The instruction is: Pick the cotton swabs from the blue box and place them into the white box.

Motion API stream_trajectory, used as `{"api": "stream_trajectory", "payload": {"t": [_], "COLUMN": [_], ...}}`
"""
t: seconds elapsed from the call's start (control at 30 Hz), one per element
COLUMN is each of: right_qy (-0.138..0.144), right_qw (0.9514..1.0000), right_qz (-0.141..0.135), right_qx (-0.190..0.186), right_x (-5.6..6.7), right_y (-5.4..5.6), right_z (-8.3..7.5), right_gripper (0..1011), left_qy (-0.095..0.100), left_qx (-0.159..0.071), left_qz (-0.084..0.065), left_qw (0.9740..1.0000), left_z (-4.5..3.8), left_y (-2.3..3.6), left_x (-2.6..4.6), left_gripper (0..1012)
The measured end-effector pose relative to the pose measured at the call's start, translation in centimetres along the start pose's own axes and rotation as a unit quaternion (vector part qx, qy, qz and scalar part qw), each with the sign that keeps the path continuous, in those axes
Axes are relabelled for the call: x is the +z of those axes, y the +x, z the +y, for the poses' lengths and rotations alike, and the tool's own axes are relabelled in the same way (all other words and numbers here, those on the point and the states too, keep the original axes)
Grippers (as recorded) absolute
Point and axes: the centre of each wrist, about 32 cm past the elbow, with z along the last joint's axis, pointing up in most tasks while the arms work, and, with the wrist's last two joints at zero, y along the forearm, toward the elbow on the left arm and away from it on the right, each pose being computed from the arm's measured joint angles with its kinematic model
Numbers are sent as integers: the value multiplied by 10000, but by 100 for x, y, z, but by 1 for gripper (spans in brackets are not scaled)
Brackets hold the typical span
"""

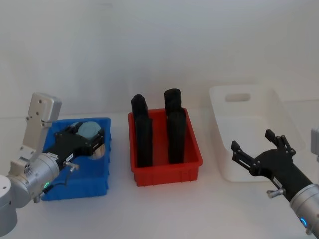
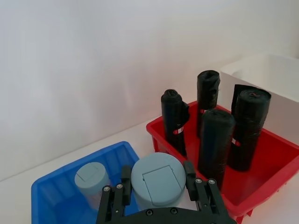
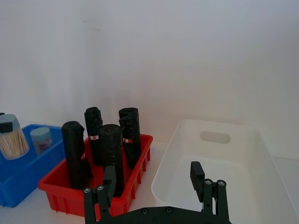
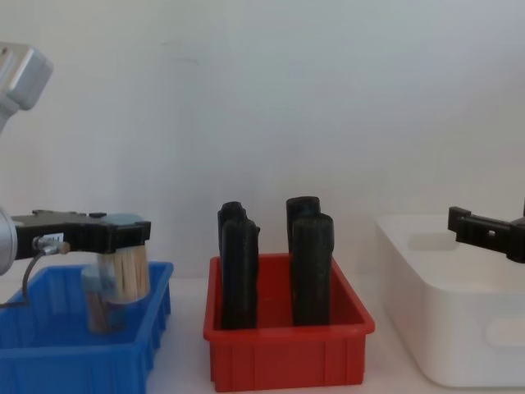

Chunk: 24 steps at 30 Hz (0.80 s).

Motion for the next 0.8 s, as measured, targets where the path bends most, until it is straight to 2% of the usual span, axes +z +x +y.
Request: {"api": "stream_trajectory", "payload": {"t": [0.2, 0.43, 0.5, 0.53, 0.63, 0.8], "right_qy": [0, 0, -1, 0, 0, 0], "right_qw": [10000, 10000, 10000, 10000, 10000, 10000], "right_qz": [0, 0, 0, 0, 0, 0], "right_qx": [0, 0, 0, 0, 0, 0], "right_x": [0, 0, 0, 0, 0, 0], "right_y": [0, 0, 0, 0, 0, 0], "right_z": [0, 0, 0, 0, 0, 0], "right_gripper": [1002, 1002, 1002, 1002, 1002, 1002], "left_qy": [-81, -187, -235, -235, -285, -367], "left_qx": [-287, -704, -913, -913, -1133, -1510], "left_qz": [-37, -86, -114, -114, -144, -200], "left_qw": [9995, 9973, 9955, 9955, 9930, 9876], "left_z": [2, -14, -26, -26, -40, -70], "left_y": [8, 13, 13, 13, 8, -9], "left_x": [66, 136, 166, 166, 194, 243], "left_gripper": [670, 670, 670, 670, 670, 670]}}
